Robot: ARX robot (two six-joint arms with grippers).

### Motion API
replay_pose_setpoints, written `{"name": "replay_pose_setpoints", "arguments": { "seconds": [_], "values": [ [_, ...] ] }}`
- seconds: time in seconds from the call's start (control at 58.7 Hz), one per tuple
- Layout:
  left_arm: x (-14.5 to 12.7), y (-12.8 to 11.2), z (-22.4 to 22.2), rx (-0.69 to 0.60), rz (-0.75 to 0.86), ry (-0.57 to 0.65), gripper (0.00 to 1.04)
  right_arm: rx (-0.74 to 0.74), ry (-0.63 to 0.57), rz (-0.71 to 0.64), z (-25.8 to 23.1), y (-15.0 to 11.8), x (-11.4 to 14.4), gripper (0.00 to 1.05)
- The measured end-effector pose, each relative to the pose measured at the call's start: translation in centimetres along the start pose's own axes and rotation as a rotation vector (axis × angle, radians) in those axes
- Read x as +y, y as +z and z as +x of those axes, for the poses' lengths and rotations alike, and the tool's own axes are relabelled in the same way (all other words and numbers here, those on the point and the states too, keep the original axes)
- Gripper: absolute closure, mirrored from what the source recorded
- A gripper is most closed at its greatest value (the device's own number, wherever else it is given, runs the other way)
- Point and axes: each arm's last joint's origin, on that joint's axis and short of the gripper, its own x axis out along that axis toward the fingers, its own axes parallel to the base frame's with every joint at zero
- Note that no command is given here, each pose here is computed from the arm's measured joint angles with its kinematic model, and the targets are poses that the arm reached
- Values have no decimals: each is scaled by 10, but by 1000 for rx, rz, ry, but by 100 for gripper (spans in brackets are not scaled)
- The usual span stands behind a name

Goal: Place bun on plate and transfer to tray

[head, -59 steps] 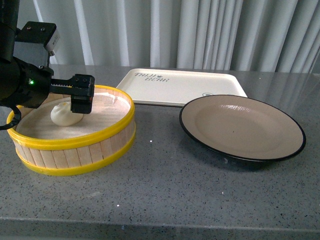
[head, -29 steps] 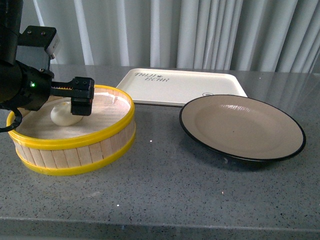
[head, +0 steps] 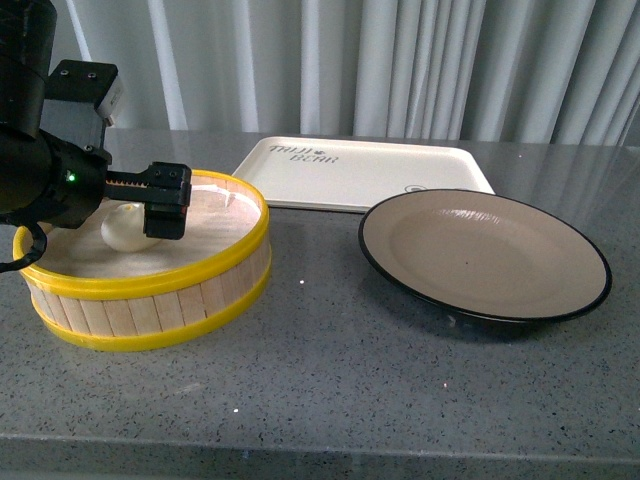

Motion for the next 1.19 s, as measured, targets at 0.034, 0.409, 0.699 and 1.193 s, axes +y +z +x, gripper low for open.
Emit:
{"name": "replay_pose_setpoints", "arguments": {
  "seconds": [0.034, 0.409, 0.699, 1.193],
  "values": [
    [-1, -1, 0, 3, 2, -1, 7, 0, 0, 0, 0, 0, 0, 8],
    [-5, -6, 3, 25, 23, 11, 7, 0, 0, 0, 0, 0, 0, 8],
    [-6, -6, 3, 26, 23, 5, 42, 0, 0, 0, 0, 0, 0, 8],
    [-11, -1, -2, 11, -5, -29, 101, 0, 0, 0, 0, 0, 0, 8]
  ]
}}
